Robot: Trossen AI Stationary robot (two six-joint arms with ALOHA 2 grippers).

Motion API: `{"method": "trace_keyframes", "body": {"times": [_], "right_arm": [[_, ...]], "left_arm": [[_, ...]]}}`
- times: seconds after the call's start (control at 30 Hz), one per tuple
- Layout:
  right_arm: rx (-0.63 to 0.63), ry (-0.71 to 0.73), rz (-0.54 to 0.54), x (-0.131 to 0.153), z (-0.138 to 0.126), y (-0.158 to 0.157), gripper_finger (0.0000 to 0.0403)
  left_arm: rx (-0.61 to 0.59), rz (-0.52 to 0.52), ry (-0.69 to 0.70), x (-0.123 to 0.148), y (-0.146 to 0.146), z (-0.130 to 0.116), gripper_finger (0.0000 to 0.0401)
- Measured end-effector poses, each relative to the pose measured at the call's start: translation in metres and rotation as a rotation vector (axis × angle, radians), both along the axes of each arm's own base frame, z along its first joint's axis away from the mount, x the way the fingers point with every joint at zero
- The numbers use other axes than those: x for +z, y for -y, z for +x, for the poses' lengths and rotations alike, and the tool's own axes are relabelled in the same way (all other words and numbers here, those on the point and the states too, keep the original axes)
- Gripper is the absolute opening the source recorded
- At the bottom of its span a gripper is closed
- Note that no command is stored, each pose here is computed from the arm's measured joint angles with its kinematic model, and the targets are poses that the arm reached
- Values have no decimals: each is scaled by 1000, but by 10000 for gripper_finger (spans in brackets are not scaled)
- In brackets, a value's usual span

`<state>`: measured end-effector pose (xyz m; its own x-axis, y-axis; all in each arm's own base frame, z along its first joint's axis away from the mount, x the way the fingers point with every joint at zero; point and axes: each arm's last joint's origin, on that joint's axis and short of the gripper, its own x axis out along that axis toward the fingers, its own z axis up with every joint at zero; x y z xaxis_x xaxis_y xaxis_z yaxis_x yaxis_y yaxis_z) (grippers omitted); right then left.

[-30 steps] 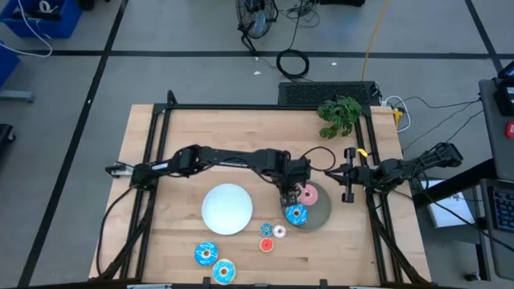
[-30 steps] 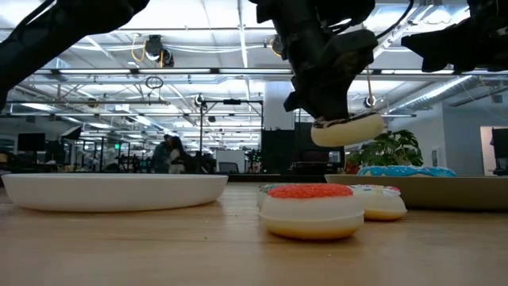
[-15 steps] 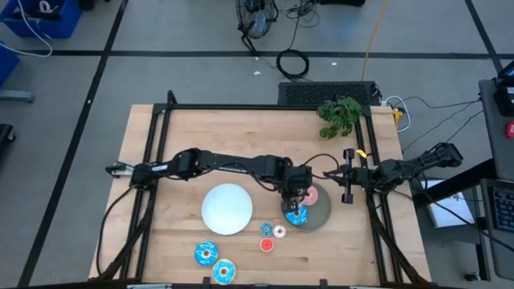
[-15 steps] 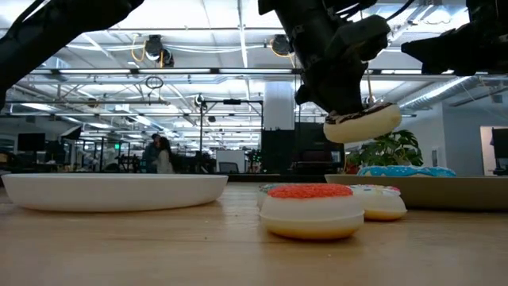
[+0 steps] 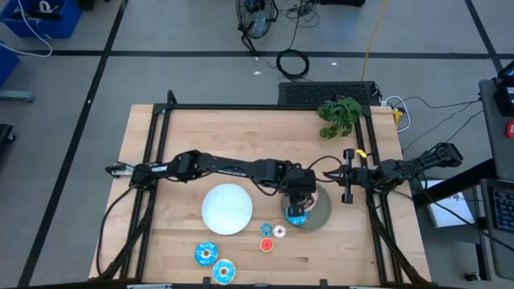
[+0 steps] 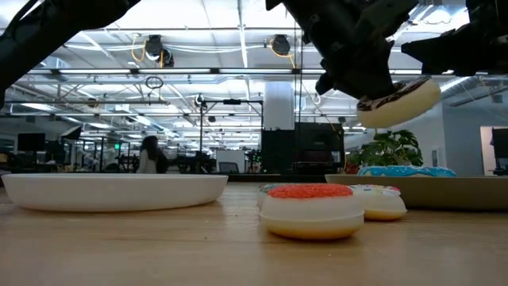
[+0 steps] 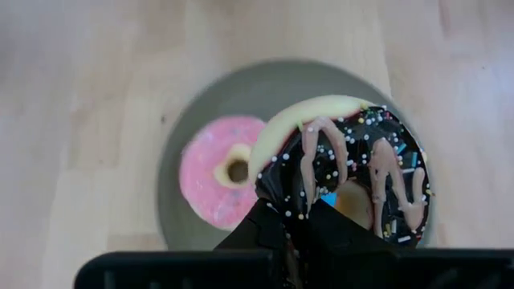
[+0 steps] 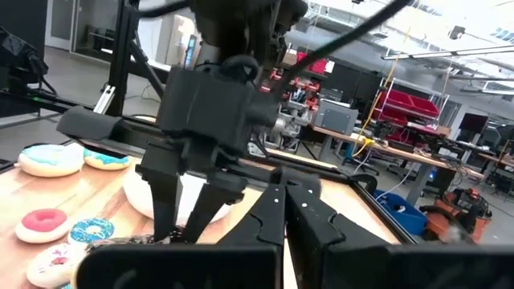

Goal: Pick & Place donuts
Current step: Put the large black donut on the gray plate

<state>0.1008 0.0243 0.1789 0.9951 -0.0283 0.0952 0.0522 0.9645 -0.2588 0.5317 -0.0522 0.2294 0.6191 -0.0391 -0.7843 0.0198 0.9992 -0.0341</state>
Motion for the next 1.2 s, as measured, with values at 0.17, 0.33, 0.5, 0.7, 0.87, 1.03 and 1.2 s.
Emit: {"method": "trace_keyframes", "body": {"times": [0.17,0.33,0.5,0.7,0.87,1.03,1.2], "right_arm": [[4,-7,39,-1,0,0,0],[17,0,178,-1,0,0,0],[-28,19,294,0,0,2,17],[-43,32,375,1,0,2,96],[-36,69,399,5,-1,3,174],[-38,86,362,7,-1,3,215],[-92,-67,314,-7,4,2,220]], "left_arm": [[63,93,39,10,-2,-1,15],[183,312,47,20,0,-7,15],[312,524,131,38,4,-10,15],[352,687,195,48,14,-8,15],[352,731,213,51,16,-6,14],[317,661,218,50,10,-4,14],[322,669,243,52,11,-3,14]]}}
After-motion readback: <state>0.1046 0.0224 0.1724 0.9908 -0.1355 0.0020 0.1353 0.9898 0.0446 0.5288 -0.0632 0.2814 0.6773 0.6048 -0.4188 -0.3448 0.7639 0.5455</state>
